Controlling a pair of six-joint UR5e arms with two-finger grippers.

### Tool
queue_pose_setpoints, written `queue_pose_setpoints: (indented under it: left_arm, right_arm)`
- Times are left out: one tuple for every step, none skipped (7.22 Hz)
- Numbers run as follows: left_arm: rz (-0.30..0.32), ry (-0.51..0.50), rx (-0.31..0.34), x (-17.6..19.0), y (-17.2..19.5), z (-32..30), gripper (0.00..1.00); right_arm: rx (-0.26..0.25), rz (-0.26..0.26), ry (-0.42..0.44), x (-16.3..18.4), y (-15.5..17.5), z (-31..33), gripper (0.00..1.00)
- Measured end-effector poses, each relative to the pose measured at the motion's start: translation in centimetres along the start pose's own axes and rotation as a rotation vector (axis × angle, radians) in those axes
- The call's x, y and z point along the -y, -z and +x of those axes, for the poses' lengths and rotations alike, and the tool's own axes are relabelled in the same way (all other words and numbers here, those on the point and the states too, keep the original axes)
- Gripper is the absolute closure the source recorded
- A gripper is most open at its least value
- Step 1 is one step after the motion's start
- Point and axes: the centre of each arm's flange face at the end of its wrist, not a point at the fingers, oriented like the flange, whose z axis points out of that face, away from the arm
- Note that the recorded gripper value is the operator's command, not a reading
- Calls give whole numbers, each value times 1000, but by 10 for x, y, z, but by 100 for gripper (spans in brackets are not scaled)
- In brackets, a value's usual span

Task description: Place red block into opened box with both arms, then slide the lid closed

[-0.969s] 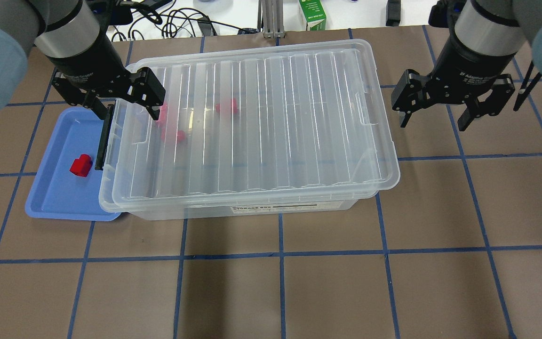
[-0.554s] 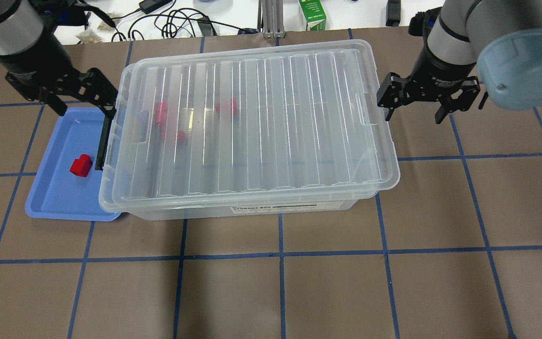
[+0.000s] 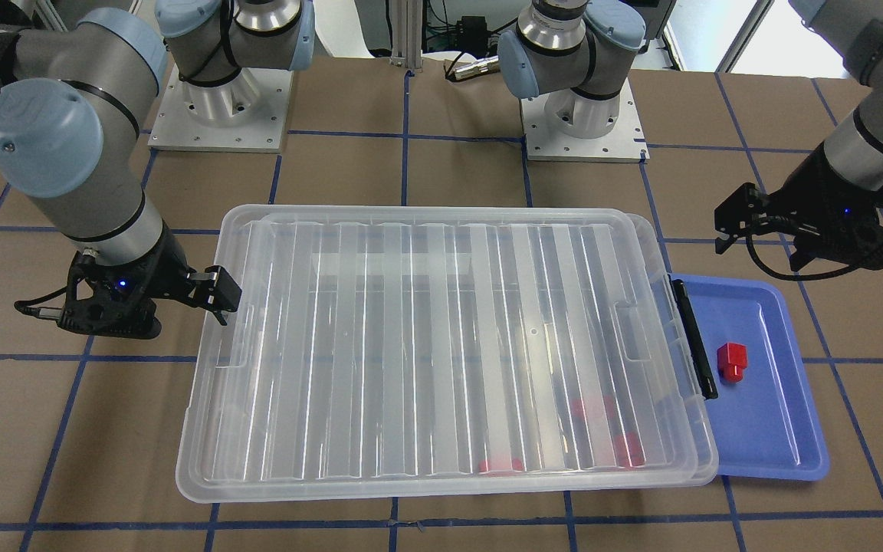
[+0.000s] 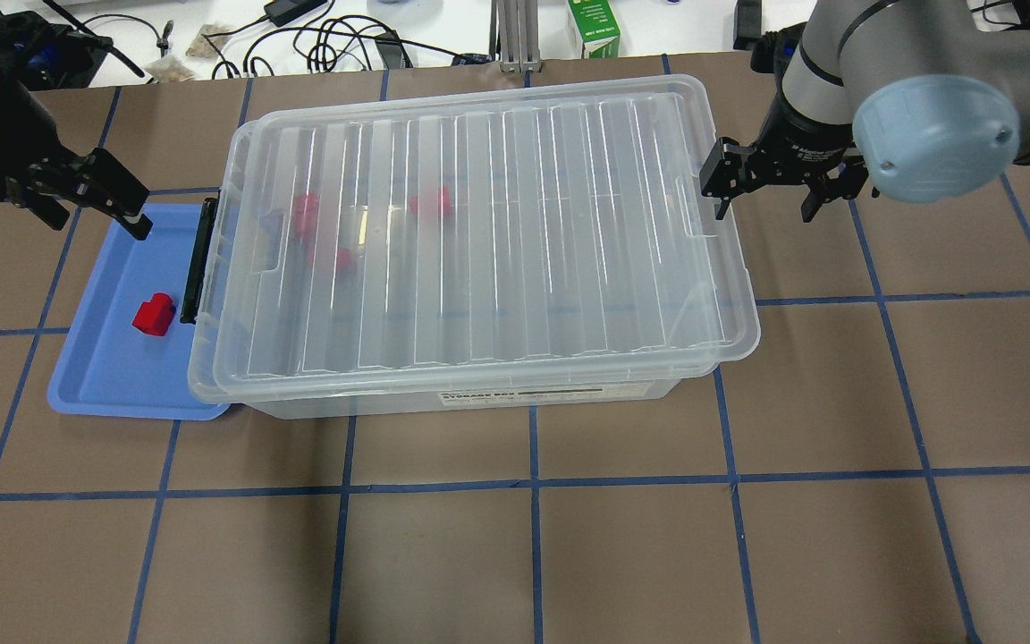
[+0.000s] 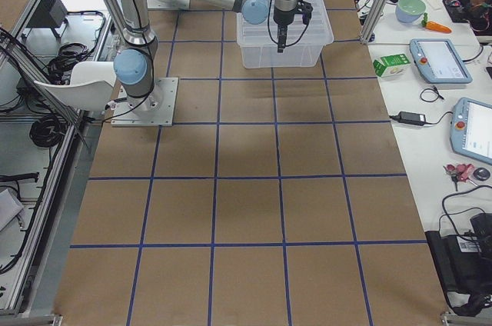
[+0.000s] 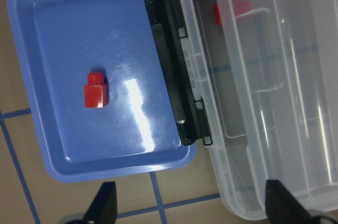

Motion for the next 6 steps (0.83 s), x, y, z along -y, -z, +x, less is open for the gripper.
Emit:
queue_pose_setpoints:
  left_arm:
    - [7, -7, -3, -7, -24, -28, 0]
    - [19, -5, -6, -14, -48, -51, 0]
    - [31, -10, -5, -17, -68, -64, 0]
    - [34, -18, -9, -16, -85, -72, 0]
    - [35, -27, -15, -12, -100, -77, 0]
    - [37, -31, -18, -7, -118, -85, 0]
  right_arm:
    - [0, -3, 0, 3, -5, 0, 0]
    - [0, -5, 0, 4, -9, 0, 0]
    - [-3, -10, 0, 6, -12, 1, 0]
    - [-8, -13, 1, 7, -15, 2, 0]
    - [-11, -14, 4, 8, -16, 3, 0]
    - [-14, -12, 10, 9, -16, 4, 0]
